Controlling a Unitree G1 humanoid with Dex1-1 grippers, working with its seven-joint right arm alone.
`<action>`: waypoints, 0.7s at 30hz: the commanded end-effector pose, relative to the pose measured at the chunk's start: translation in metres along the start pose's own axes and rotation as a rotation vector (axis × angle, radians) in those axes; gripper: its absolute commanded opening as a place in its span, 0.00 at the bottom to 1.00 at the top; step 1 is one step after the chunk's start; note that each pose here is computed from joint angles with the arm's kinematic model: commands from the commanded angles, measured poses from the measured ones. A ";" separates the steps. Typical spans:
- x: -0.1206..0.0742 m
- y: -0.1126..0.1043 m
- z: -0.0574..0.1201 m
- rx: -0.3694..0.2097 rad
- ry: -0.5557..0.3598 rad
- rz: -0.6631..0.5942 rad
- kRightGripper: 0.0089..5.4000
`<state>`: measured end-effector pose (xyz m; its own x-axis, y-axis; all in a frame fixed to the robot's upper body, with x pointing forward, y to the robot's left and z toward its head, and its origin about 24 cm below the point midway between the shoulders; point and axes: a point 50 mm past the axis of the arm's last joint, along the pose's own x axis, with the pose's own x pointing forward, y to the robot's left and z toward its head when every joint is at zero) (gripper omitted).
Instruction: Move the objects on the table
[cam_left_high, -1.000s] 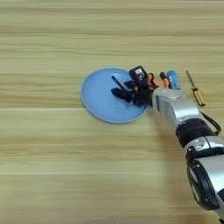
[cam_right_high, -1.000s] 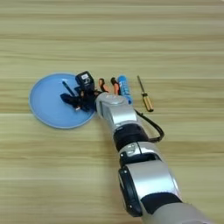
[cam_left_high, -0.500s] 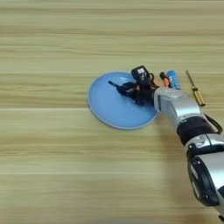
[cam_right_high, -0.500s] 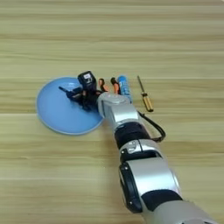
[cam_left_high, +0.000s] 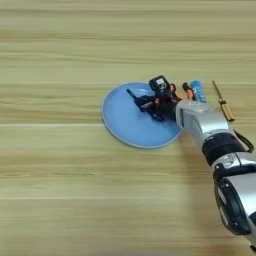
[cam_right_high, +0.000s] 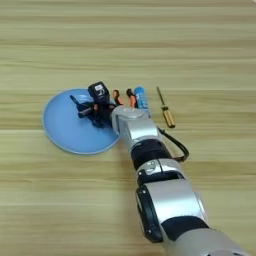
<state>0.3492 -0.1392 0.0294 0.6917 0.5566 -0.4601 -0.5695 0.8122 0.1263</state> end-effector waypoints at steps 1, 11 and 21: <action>-0.004 -0.001 0.033 -0.072 -0.110 -0.016 0.05; -0.018 -0.005 0.058 -0.087 -0.234 -0.034 0.05; -0.042 -0.026 0.083 -0.098 -0.325 -0.119 0.05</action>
<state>0.3532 -0.1632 0.0644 0.7940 0.5233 -0.3094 -0.5203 0.8482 0.0991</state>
